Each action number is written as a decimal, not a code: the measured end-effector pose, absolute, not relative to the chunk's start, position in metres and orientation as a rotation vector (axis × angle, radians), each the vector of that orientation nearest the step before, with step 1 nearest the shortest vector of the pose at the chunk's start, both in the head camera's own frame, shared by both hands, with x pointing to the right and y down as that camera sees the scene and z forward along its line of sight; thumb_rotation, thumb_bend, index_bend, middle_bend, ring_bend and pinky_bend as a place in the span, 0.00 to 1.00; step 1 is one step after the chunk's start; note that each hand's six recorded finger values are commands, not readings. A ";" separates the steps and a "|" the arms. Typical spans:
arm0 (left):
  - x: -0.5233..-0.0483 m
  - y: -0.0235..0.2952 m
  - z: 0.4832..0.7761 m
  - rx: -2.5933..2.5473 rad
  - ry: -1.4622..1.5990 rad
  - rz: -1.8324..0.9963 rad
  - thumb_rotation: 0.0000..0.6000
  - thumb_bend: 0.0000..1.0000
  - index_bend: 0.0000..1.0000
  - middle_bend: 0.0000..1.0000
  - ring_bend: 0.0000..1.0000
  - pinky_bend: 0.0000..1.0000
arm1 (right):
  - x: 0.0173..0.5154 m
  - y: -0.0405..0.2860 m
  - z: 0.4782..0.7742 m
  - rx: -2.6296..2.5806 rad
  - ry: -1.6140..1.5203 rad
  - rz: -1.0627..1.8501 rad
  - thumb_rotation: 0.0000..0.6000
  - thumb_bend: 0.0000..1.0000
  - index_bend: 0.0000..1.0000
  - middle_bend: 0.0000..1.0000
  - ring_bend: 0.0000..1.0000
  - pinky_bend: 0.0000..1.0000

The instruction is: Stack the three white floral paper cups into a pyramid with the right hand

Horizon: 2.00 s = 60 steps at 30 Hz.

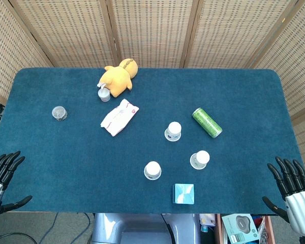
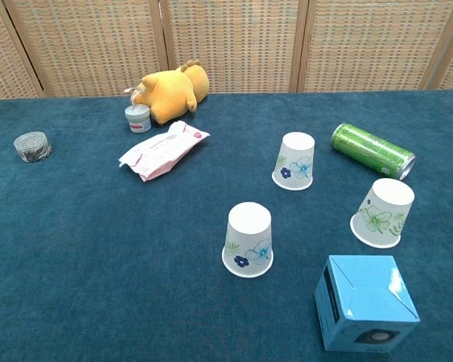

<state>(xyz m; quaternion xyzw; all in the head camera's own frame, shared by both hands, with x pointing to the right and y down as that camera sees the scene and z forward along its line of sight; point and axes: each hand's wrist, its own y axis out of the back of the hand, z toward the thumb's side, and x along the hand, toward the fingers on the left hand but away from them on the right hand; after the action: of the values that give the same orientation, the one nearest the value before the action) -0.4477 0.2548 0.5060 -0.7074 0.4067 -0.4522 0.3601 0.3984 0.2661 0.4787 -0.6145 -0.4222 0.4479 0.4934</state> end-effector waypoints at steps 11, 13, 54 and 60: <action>-0.449 0.254 0.507 -1.821 1.053 -1.174 1.00 0.08 0.00 0.00 0.00 0.00 | 0.394 0.267 0.486 -1.504 -0.983 1.103 1.00 0.00 0.03 0.00 0.00 0.00; -0.450 0.253 0.507 -1.816 1.060 -1.177 1.00 0.08 0.00 0.00 0.00 0.00 | 0.391 0.264 0.488 -1.517 -0.967 1.096 1.00 0.00 0.03 0.03 0.00 0.00; -0.458 0.228 0.539 -1.709 1.055 -1.363 1.00 0.09 0.00 0.00 0.00 0.00 | 0.278 0.151 0.681 -1.965 -0.593 1.349 1.00 0.45 0.42 0.47 0.42 0.42; -0.457 0.228 0.543 -1.714 1.044 -1.373 1.00 0.09 0.00 0.00 0.00 0.00 | 0.280 0.147 0.683 -1.961 -0.610 1.342 1.00 0.53 0.49 0.54 0.47 0.49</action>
<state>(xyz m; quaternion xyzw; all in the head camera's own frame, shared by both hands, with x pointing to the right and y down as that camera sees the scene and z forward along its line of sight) -0.4567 0.2280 0.5426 -0.6610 0.4024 -0.5295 0.3475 0.2802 0.1473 0.6829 -0.7525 -0.2339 0.5149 0.3375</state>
